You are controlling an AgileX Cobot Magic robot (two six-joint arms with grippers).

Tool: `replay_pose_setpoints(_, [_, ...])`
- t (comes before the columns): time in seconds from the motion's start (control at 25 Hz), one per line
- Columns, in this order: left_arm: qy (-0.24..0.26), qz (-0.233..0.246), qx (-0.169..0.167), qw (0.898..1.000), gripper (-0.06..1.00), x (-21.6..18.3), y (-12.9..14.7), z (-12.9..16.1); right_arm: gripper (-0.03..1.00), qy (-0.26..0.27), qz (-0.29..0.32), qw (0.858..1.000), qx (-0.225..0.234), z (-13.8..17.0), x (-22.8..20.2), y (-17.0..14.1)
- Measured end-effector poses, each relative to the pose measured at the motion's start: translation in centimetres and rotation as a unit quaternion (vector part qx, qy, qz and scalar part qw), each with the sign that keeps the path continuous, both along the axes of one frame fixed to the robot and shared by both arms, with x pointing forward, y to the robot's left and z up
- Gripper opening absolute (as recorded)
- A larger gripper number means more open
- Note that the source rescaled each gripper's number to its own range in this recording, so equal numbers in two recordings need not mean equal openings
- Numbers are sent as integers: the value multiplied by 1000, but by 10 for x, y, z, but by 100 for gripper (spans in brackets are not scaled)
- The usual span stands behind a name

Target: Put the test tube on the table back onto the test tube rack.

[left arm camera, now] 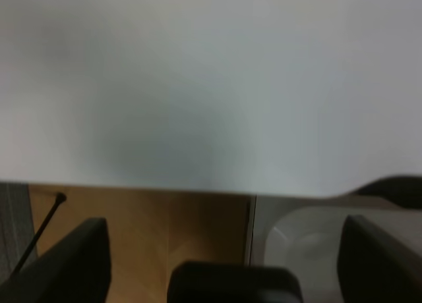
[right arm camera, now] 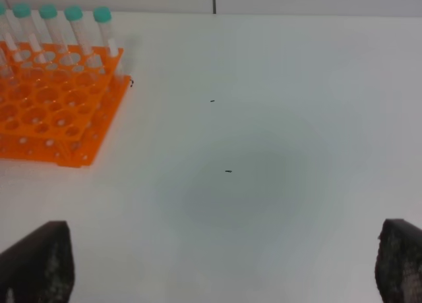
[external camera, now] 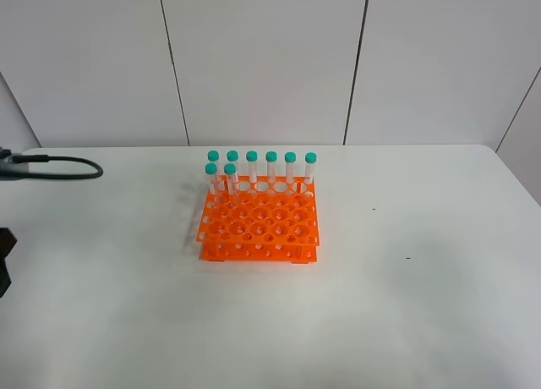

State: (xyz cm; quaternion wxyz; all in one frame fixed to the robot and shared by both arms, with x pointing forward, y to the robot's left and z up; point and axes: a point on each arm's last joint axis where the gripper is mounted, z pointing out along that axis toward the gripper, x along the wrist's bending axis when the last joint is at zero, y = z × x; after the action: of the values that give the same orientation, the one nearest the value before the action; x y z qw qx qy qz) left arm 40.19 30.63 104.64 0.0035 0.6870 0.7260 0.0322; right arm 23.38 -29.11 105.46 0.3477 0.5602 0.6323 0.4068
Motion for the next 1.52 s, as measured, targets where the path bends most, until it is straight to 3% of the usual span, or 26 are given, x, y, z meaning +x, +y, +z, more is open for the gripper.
replay_pose_setpoints(0.2, [-31, 4, -21, 999, 99, -54, -4, -14, 100, 0, 0, 1000, 0, 0, 0, 0])
replay_pose_setpoints(0.36, [-102, -6, -31, 994, 99, -87, -6, -21, 100, 0, 0, 1000, 0, 0, 0, 0])
replay_pose_setpoints(0.52, [-215, -24, -27, 976, 99, -106, -7, -14, 100, 0, 0, 1000, 0, 0, 0, 0])
replay_pose_setpoints(0.72, [-283, -29, -24, 958, 98, -127, -7, -12, 100, 0, 0, 1000, 0, 0, 0, 0])
replay_pose_setpoints(0.88, [-312, -30, -23, 949, 98, -135, -7, -10, 100, 0, 0, 1000, 0, 0, 0, 0])
replay_pose_setpoints(1.2, [-320, -35, -24, 946, 98, -138, -7, -10, 100, 0, 0, 1000, 0, 0, 0, 0])
replay_pose_setpoints(1.52, [-360, -55, -31, 931, 98, -150, -8, -8, 100, 0, 0, 1000, 0, 0, 0, 0])
